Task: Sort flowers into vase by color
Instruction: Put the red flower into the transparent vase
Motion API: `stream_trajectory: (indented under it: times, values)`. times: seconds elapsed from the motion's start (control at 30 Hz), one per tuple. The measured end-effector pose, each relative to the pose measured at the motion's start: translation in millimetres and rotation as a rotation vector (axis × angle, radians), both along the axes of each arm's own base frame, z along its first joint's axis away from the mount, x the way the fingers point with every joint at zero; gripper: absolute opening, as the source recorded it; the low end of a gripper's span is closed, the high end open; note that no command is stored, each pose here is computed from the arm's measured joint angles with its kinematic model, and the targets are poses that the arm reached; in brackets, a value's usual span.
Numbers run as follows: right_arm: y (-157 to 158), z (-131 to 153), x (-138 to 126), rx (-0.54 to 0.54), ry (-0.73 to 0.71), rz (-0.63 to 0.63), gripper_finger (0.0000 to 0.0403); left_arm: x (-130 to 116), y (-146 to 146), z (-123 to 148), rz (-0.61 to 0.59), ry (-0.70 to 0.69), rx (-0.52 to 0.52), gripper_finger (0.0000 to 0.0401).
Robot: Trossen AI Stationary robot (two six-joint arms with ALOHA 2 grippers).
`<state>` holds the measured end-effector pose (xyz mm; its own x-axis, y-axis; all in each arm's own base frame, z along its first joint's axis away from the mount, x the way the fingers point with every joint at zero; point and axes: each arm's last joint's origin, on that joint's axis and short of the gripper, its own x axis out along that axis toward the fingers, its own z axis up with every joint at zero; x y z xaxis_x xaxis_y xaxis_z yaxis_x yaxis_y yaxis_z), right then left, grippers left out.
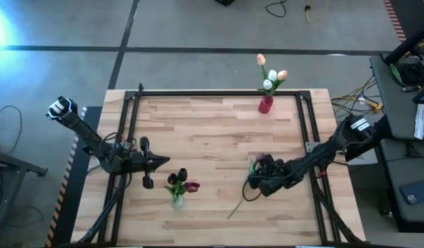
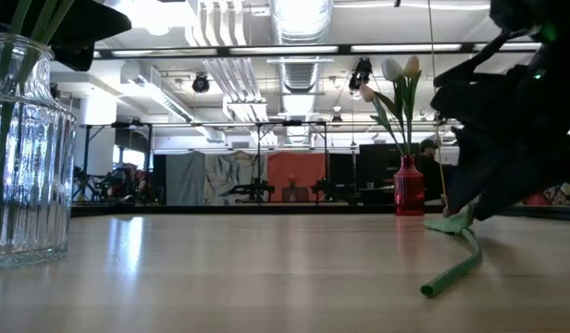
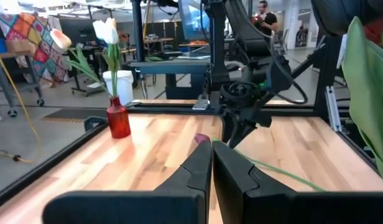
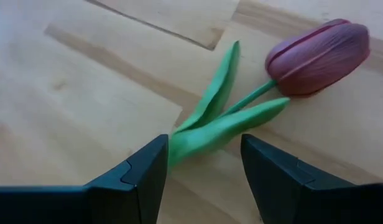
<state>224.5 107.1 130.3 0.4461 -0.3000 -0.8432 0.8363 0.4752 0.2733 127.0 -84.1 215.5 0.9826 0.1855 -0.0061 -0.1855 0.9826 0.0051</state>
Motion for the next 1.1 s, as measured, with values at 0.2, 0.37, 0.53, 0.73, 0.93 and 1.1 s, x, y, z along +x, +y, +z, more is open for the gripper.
stream_trajectory:
  times: [0.2,0.37,0.53,0.73,0.93,1.1]
  values:
    - [4,-9,12,0.081,-0.075,-0.042,0.0194,-1,1,2,0.0,-0.009,0.009,0.0]
    - [9,-19,20,0.142,-0.112,-0.089,0.0194,-2,2,3,0.0,-0.012,0.023,0.0]
    - [11,-31,24,0.127,-0.074,-0.09,0.0186,-2,2,4,0.0,-0.01,0.031,0.0]
    - [15,-26,33,0.031,-0.079,0.014,0.0099,-2,2,3,0.0,-0.009,0.03,0.0]
    - [15,5,43,-0.187,-0.156,0.152,0.0017,-2,3,-2,0.003,-0.003,0.016,0.0]
    - [10,42,49,-0.474,-0.208,0.23,0.0012,-1,7,-11,-0.017,-0.009,-0.017,0.0]
